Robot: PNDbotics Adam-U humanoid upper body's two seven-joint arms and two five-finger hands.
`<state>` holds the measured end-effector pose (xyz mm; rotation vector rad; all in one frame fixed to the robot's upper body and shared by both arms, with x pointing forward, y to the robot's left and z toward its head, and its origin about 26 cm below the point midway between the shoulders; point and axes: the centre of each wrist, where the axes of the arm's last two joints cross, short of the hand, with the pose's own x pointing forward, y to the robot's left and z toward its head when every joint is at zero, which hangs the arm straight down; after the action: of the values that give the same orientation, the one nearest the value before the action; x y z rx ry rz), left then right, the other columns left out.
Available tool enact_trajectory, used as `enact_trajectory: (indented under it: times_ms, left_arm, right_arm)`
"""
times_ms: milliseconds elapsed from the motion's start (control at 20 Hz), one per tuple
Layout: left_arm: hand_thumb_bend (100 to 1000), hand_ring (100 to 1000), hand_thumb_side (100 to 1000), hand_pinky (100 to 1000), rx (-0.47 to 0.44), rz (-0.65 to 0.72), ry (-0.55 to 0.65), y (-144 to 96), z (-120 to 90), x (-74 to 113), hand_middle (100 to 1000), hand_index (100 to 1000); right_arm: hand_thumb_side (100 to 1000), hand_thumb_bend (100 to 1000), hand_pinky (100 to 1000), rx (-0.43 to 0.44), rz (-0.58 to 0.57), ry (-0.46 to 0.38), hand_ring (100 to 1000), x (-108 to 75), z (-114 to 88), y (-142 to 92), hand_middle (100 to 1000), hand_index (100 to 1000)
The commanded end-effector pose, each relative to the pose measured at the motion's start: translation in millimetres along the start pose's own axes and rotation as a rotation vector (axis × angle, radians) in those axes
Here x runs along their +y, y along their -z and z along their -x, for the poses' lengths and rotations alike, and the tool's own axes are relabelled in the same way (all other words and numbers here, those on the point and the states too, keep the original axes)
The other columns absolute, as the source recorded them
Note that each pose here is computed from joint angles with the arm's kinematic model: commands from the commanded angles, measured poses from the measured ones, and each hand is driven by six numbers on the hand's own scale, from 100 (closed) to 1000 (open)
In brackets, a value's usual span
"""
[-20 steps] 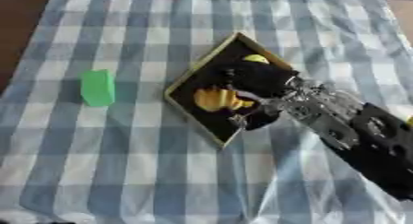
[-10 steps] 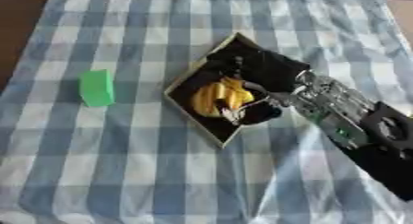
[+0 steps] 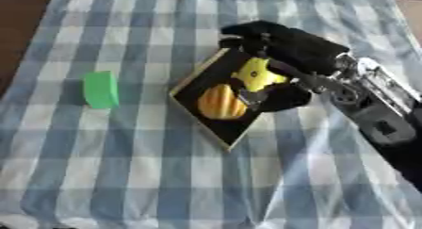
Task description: Pick up objects on the table and place them in the box.
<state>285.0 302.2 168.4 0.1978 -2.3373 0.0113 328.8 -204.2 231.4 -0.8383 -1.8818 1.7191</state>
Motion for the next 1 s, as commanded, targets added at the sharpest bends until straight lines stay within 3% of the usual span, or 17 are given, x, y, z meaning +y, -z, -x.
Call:
enact_trajectory:
  times_ms: [50, 250, 500, 750, 1000]
  left_arm:
    - [100, 824, 721, 696, -0.022, 0.000, 0.004, 3.3, -5.6, 1.9, 706, 815]
    - [100, 824, 721, 696, -0.023, -0.002, 0.015, 3.5, -5.9, 3.8, 706, 814]
    - [100, 825, 709, 696, -0.022, -0.004, 0.027, 3.3, -6.1, 5.5, 707, 814]
    - [100, 826, 721, 696, -0.023, -0.010, 0.036, 3.1, -6.3, 7.3, 707, 814]
    - [100, 826, 720, 696, -0.022, -0.016, 0.046, 2.6, -6.3, 9.3, 708, 814]
  right_arm:
    - [685, 100, 968, 0.035, 0.106, -0.045, 1000, -33.0, 5.1, -15.7, 986, 974]
    - [546, 100, 940, 0.113, 0.168, -0.087, 1000, -50.1, 16.5, -44.2, 905, 922]
    - [413, 100, 939, 0.179, 0.161, -0.111, 998, -45.0, 40.9, -83.7, 890, 912]
    - [484, 100, 942, 0.251, 0.096, -0.087, 1000, -19.6, 55.9, -126.0, 904, 922]
    - [533, 100, 946, 0.359, 0.042, -0.061, 1000, 16.2, 57.1, -162.1, 923, 929]
